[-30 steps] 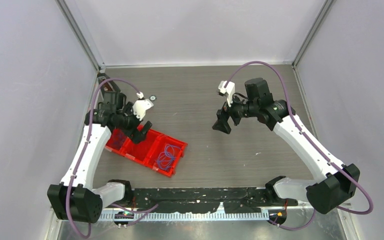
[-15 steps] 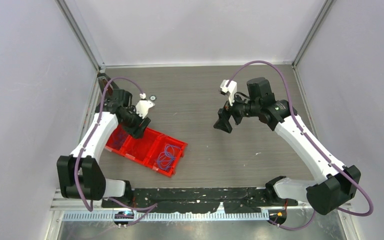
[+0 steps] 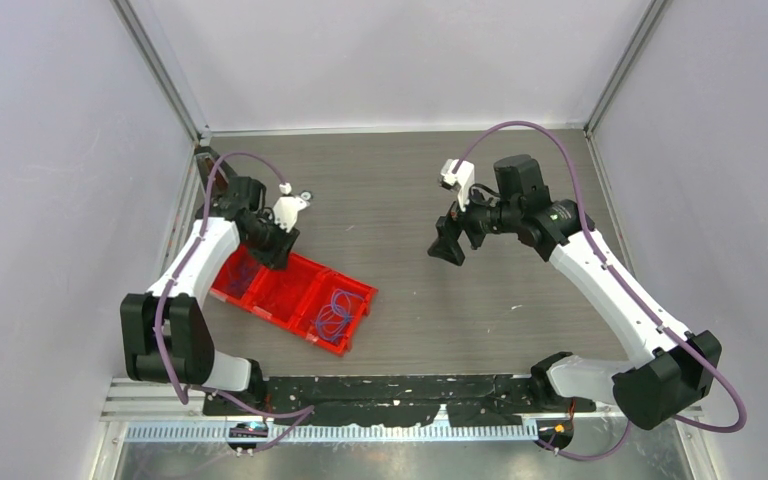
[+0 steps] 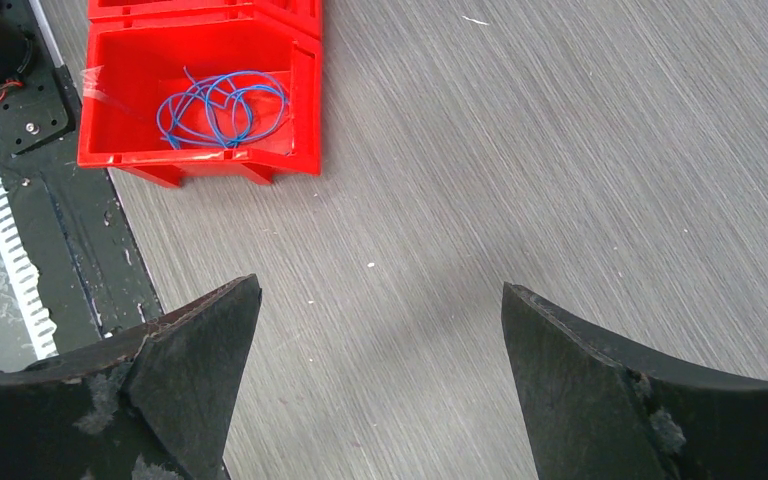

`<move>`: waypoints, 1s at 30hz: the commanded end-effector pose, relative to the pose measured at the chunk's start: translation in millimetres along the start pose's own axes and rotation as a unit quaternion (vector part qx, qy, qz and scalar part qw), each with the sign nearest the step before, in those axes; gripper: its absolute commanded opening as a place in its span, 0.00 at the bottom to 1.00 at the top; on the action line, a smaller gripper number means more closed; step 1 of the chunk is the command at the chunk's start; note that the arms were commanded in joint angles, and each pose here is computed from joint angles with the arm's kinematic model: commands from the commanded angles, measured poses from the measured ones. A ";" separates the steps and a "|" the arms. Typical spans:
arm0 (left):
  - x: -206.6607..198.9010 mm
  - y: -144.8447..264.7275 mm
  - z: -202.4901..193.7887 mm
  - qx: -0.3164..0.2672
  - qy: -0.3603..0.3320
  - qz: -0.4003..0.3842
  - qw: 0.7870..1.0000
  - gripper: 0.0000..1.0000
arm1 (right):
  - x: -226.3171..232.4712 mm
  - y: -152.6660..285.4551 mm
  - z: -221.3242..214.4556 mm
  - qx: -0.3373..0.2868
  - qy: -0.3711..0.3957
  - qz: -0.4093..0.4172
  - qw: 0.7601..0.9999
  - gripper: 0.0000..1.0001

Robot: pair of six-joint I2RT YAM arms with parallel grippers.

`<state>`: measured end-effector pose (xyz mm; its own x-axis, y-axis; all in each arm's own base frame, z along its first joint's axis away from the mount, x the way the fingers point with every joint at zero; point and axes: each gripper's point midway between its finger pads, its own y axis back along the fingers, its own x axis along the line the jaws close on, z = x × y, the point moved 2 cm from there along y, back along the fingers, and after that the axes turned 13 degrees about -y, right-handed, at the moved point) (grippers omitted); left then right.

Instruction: Untangle the cables

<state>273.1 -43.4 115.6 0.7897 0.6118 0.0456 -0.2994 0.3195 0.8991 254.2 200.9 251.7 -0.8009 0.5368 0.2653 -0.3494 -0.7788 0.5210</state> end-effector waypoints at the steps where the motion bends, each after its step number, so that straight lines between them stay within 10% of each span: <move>1: -3.8 0.8 14.9 -0.039 -0.007 -0.007 0.999 0.36 | -1.8 4.6 12.6 -0.019 0.011 -0.008 1.000 0.97; 13: -2.0 10.5 18.6 -0.045 -0.027 0.020 0.998 0.44 | -2.7 1.0 14.1 -0.017 0.006 -0.002 1.000 0.97; 30: -10.1 -12.4 9.4 -0.019 -0.052 -0.017 0.998 0.28 | -3.5 2.8 9.3 -0.016 0.006 -0.008 1.000 0.97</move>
<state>270.2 -57.7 113.5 0.8351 0.5470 0.0587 -0.2965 0.3575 0.8856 256.9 200.9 246.8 -0.7949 0.5415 0.2738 -0.3442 -0.7740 0.5315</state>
